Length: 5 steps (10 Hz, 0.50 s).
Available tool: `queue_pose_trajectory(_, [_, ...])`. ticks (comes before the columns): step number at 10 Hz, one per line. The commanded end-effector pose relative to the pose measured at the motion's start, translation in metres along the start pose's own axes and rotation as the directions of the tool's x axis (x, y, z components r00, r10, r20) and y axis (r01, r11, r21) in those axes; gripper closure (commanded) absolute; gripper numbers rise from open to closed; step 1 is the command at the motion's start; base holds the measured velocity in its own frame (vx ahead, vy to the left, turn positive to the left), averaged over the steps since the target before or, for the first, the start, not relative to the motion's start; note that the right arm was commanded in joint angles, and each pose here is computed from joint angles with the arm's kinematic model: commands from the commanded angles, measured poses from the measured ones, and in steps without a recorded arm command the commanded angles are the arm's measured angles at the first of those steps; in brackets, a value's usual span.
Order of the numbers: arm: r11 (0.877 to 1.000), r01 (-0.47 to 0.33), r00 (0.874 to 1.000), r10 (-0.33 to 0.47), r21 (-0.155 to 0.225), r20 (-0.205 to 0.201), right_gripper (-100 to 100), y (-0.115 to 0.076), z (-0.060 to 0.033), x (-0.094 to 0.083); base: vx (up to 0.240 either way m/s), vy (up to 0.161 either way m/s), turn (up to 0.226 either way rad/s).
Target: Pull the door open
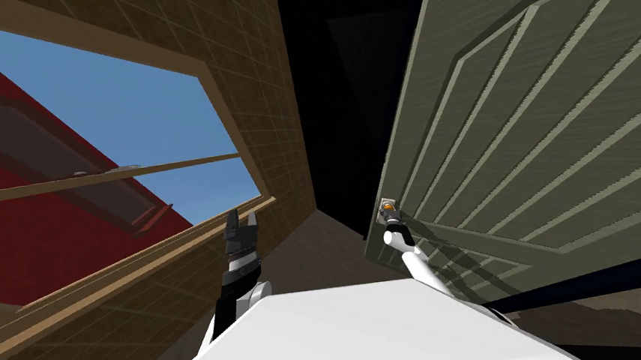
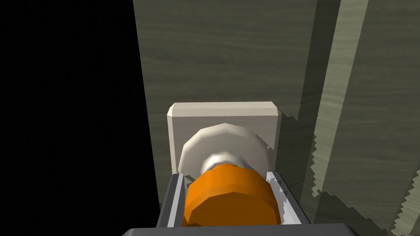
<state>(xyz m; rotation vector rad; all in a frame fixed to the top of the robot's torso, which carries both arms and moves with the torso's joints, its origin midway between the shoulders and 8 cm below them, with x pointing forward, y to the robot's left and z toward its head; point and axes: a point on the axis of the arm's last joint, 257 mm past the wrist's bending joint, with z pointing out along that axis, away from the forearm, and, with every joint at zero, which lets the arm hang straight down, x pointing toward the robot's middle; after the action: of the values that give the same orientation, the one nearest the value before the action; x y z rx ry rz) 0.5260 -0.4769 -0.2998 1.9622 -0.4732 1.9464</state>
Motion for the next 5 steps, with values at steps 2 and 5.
queue_pose_trajectory(2, [1.000, -0.003, 1.000, 0.003, 0.030, -0.001, 100, -0.011, -0.0008, 0.001, -0.244, -0.033, 0.121])
queue_pose_trajectory(5, [0.998, -0.003, 1.000, 0.003, 0.065, -0.005, 100, -0.022, -0.0018, 0.003, -0.256, -0.044, 0.138])
